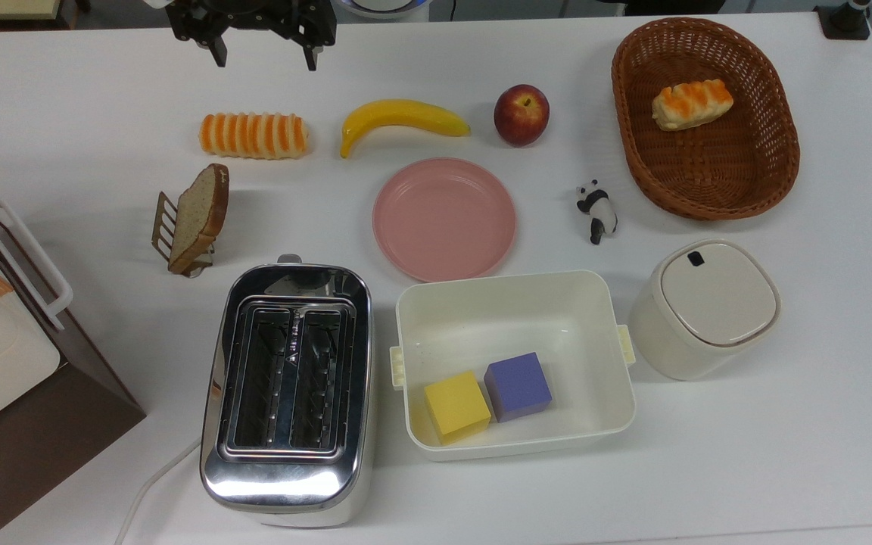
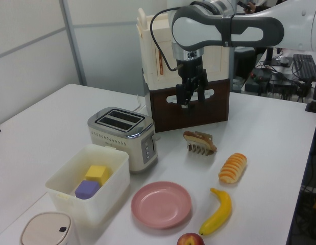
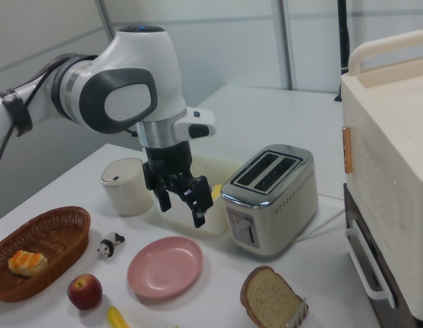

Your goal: Put the bread in the toaster

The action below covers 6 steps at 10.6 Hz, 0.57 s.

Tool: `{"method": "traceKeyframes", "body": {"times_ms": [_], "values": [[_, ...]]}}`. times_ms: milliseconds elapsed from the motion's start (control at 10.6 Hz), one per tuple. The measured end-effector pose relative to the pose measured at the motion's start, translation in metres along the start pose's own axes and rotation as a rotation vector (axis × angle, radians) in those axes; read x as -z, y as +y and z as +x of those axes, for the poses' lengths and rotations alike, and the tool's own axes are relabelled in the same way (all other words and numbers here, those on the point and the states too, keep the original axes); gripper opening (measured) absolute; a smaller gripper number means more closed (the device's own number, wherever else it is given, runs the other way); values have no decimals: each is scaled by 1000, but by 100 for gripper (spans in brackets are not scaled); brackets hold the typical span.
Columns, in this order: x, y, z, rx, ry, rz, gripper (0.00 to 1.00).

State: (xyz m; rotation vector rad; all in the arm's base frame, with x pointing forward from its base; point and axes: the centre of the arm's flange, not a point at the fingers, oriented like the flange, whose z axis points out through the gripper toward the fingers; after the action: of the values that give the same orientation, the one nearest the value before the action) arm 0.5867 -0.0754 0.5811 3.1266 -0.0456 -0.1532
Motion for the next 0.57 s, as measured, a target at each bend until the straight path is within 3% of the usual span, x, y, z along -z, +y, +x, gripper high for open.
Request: {"method": "traceKeyframes", "body": {"times_ms": [565], "values": [[1, 1, 0, -1, 2, 0, 100]]}}
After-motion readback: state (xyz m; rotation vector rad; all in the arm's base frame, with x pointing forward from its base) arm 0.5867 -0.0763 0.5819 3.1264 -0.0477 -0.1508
